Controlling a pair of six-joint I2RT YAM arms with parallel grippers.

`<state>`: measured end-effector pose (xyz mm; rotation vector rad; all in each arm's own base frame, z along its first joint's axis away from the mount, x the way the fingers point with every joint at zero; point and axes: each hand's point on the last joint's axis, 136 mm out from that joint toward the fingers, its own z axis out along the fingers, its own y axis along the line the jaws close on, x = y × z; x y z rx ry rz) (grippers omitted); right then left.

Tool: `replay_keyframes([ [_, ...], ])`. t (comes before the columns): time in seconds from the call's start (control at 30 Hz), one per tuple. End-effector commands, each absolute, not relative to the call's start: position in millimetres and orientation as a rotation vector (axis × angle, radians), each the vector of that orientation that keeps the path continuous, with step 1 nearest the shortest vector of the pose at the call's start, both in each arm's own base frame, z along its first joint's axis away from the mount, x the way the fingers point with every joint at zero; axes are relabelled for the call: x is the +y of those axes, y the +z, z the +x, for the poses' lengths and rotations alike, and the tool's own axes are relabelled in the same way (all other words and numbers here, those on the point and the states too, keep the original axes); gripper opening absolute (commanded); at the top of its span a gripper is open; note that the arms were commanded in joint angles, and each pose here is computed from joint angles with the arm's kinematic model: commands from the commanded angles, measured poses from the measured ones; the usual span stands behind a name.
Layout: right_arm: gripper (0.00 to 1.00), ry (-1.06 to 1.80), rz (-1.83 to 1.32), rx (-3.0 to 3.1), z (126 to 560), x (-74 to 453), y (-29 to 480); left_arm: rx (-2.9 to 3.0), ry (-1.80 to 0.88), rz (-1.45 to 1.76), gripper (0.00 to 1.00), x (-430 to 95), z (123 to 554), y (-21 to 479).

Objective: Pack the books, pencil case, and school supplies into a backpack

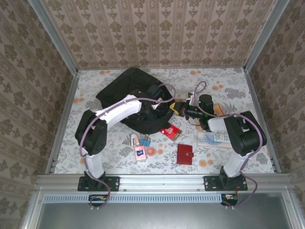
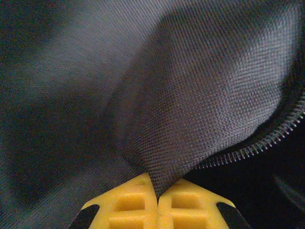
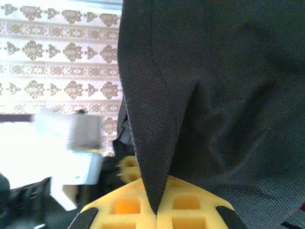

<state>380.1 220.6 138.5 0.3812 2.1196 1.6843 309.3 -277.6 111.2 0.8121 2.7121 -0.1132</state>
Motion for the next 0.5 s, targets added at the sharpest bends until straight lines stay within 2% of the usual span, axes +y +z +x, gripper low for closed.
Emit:
replay_keyframes([
  [0.0, 0.00, 1.547, 0.385, 2.102, 386, 206, 145, 2.564, -0.076, 0.703, 0.00, -256, 326, 169],
  [0.17, 0.00, 1.406, 0.401, 2.163, 384, 196, 141, 2.487, -0.146, 0.580, 0.00, -238, 330, 206],
  [0.23, 0.04, 1.367, 0.401, 2.183, 383, 193, 140, 2.480, -0.226, 0.539, 0.00, -239, 330, 214],
  [0.27, 0.10, 1.348, 0.405, 2.195, 384, 192, 140, 2.476, -0.258, 0.526, 0.00, -239, 330, 217],
  [0.33, 0.44, 1.324, 0.401, 2.203, 383, 190, 145, 2.472, -0.320, 0.517, 0.00, -243, 329, 221],
  [0.4, 0.58, 1.270, 0.411, 2.203, 383, 185, 157, 2.481, -0.365, 0.530, 0.00, -248, 327, 219],
  [0.47, 0.65, 1.207, 0.431, 2.203, 381, 177, 175, 2.490, -0.395, 0.544, 0.00, -252, 325, 216],
])
